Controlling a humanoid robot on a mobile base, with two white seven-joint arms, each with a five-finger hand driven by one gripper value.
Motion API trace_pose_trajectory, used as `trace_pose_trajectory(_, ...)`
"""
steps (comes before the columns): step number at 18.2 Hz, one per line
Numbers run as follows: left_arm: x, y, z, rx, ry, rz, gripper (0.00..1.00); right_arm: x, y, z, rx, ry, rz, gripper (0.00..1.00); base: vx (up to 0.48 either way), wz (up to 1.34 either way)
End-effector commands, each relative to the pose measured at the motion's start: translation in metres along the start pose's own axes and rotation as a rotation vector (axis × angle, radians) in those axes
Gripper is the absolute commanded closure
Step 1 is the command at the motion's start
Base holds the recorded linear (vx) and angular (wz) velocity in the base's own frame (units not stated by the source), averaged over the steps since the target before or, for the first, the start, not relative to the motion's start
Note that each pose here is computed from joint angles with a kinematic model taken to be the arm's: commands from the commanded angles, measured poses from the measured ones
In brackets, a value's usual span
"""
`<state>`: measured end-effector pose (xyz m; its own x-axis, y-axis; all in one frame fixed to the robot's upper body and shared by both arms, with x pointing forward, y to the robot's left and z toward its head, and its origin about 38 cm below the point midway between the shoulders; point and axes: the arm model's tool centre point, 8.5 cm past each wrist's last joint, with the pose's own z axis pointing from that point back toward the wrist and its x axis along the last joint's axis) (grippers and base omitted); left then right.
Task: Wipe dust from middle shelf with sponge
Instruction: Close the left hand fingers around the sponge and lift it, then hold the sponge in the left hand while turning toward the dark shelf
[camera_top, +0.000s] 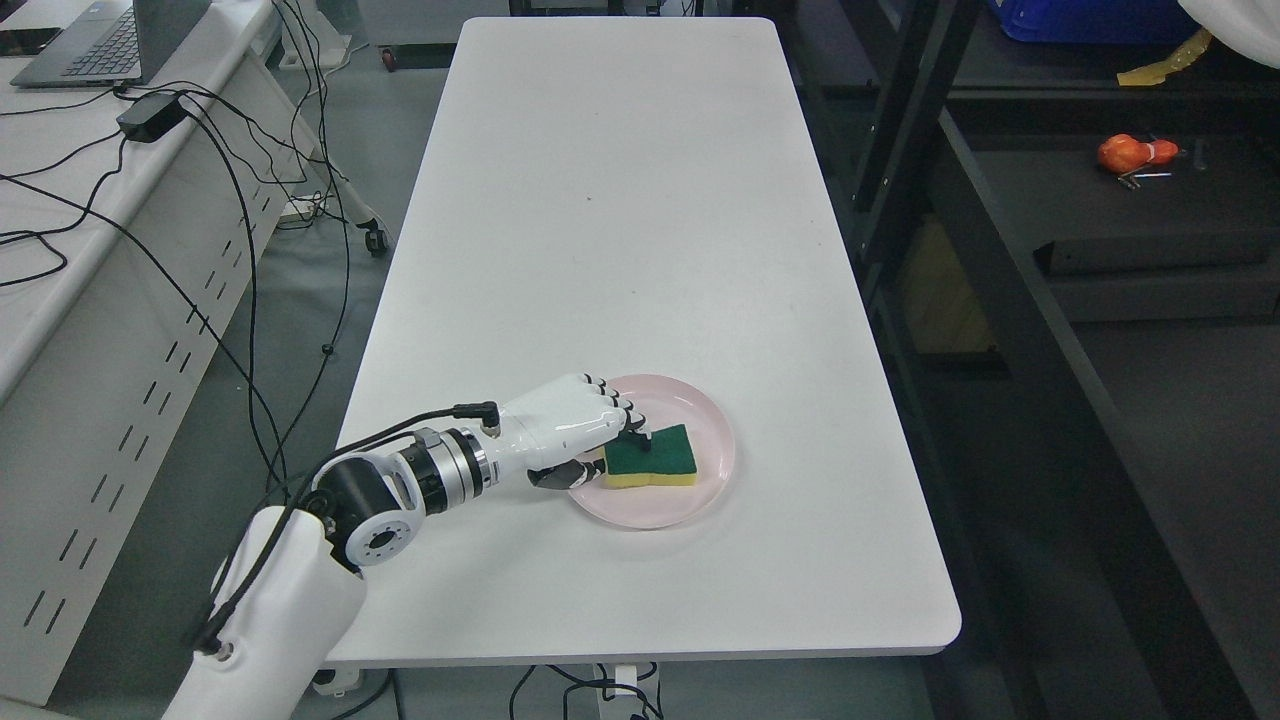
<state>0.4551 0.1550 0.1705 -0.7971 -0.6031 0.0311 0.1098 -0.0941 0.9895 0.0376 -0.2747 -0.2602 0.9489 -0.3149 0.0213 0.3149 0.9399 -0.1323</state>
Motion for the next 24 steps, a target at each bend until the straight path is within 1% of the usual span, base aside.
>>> trace_pose_trajectory(1,-0.026,0.003,0.037,0.141,0.038,0.111,0.9,0.01,-0.01,0.0,-0.015,-0.022,-0.003,0.0,0.0,0.0)
trace_pose_trajectory(4,-0.039,0.015,0.053,0.222,0.06,0.144,0.99,0.01,-0.01,0.0,-0.015,-0.022,-0.003,0.0,0.0,0.0)
trace_pose_trajectory(7,-0.047,0.024,0.065,0.287,0.074,0.175,1.0,0.01,-0.01,0.0,-0.015,-0.022,-0.003,0.0,0.0,0.0)
trace_pose_trajectory(9,-0.049,0.033,0.072,0.337,0.055,0.176,1.0,0.01,-0.01,0.0,-0.015,-0.022,-0.003,0.0,0.0,0.0)
trace_pose_trajectory(10,-0.043,0.04,0.074,0.368,0.013,0.154,1.0,0.01,-0.01,0.0,-0.015,-0.022,-0.003,0.0,0.0,0.0)
trace_pose_trajectory(12,-0.04,0.055,0.077,0.41,0.002,0.127,1.0,0.01,-0.01,0.0,-0.015,-0.022,-0.003,0.0,0.0,0.0)
trace_pose_trajectory(16,-0.009,0.07,0.056,0.518,-0.071,0.157,1.0,0.01,-0.01,0.0,-0.015,-0.022,-0.003,0.0,0.0,0.0)
trace_pose_trajectory(19,-0.005,0.071,0.055,0.524,-0.078,0.156,1.0,0.01,-0.01,0.0,-0.015,-0.022,-0.003,0.0,0.0,0.0)
trace_pose_trajectory(24,0.0,0.059,0.053,0.518,-0.079,0.187,1.0,0.01,-0.01,0.0,-0.015,-0.022,-0.003,0.0,0.0,0.0)
